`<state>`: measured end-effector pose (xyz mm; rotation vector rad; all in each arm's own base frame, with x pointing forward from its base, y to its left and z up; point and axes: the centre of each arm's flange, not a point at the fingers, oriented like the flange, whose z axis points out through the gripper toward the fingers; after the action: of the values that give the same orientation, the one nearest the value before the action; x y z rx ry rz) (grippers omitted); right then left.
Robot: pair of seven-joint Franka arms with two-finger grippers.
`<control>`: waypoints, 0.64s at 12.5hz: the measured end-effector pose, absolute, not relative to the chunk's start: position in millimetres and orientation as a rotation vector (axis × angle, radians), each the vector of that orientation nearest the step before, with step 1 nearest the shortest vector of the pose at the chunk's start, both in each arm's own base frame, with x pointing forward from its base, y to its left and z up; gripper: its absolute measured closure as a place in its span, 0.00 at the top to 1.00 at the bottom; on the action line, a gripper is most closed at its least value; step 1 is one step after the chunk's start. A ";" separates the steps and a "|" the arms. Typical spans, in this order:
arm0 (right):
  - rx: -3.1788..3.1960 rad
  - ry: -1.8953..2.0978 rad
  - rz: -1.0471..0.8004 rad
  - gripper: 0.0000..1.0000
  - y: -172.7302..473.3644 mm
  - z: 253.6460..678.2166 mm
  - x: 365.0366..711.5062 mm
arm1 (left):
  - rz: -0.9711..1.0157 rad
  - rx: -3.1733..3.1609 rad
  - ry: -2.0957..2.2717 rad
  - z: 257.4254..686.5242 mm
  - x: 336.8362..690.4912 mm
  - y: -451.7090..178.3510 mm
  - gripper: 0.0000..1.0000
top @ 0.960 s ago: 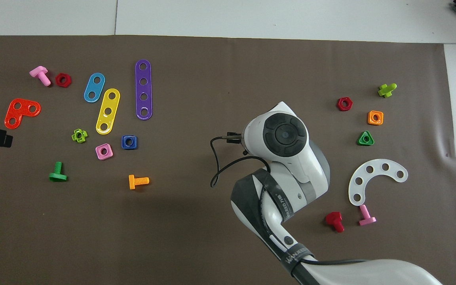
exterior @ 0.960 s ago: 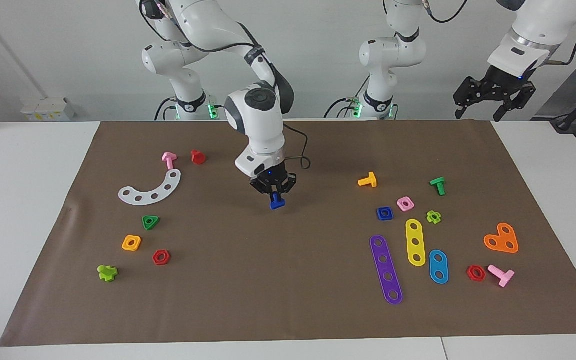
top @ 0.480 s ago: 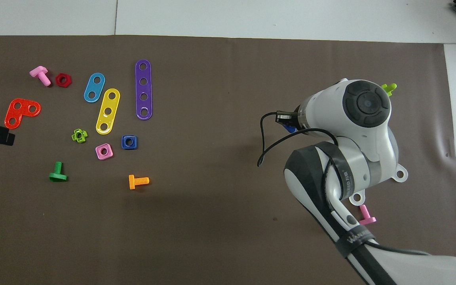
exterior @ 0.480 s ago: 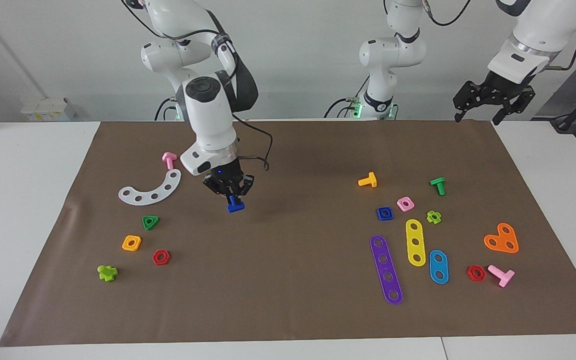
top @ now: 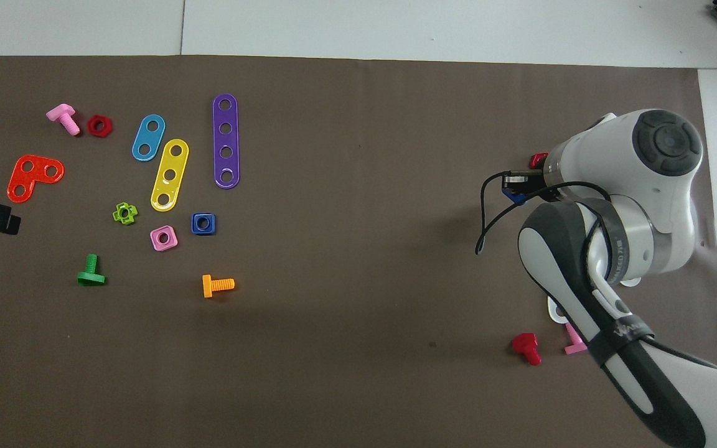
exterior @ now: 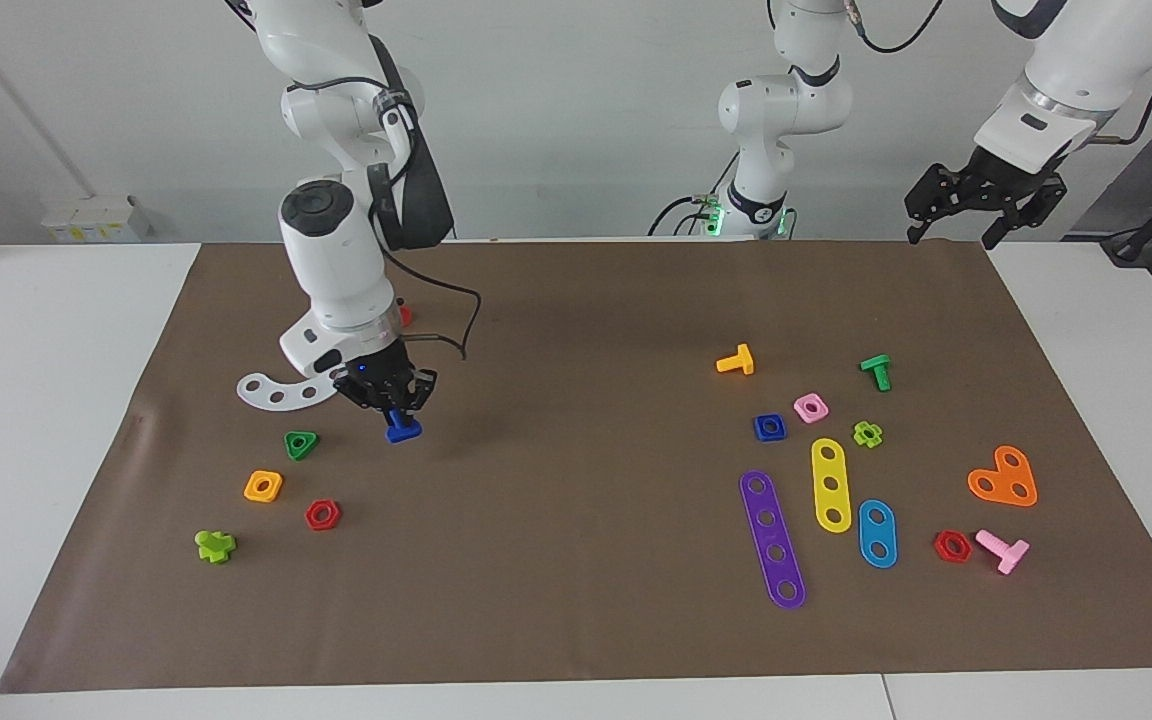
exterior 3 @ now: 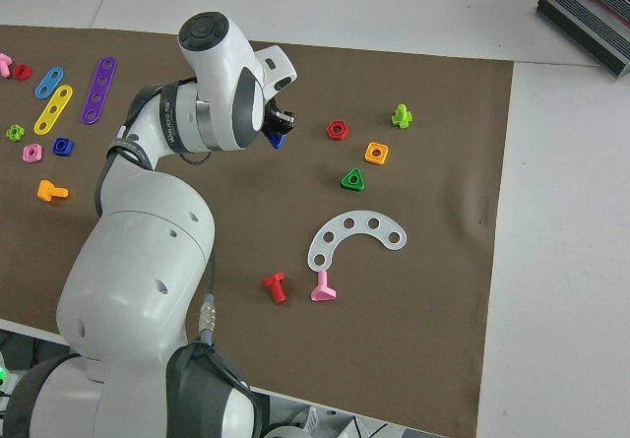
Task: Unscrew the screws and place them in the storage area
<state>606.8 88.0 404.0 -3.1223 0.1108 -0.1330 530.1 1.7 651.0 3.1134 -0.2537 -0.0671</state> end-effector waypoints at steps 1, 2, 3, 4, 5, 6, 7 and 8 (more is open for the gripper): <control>-3.129 0.098 -0.105 0.19 73.1 395.8 603.4 | -0.067 3.113 -0.253 651.0 530.0 2.0 1.00; -3.134 0.090 -0.077 0.19 60.0 387.7 599.4 | -0.067 3.113 -0.253 651.0 530.0 1.9 1.00; -3.136 0.085 -0.059 0.19 49.5 379.5 595.6 | -0.068 3.113 -0.253 650.9 530.0 2.0 1.00; -3.137 0.078 -0.061 0.19 41.9 370.5 592.1 | -0.068 3.113 -0.253 650.9 530.0 2.0 1.00; -3.137 0.072 -0.071 0.19 37.8 360.0 587.8 | -0.068 3.113 -0.253 650.9 530.0 2.0 1.00; -3.136 0.071 -0.088 0.19 35.6 349.1 583.1 | -0.068 3.113 -0.253 650.9 530.0 2.0 1.00; -3.135 0.072 -0.104 0.19 34.3 339.6 578.7 | -0.068 3.113 -0.253 650.9 530.0 2.0 1.00; -3.135 0.073 -0.108 0.19 33.7 331.9 574.5 | -0.068 3.113 -0.253 650.9 530.0 2.0 1.00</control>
<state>574.5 33.7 331.9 -3.1349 0.0726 -0.1082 530.0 2.0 650.9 3.1134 -0.2531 -0.0681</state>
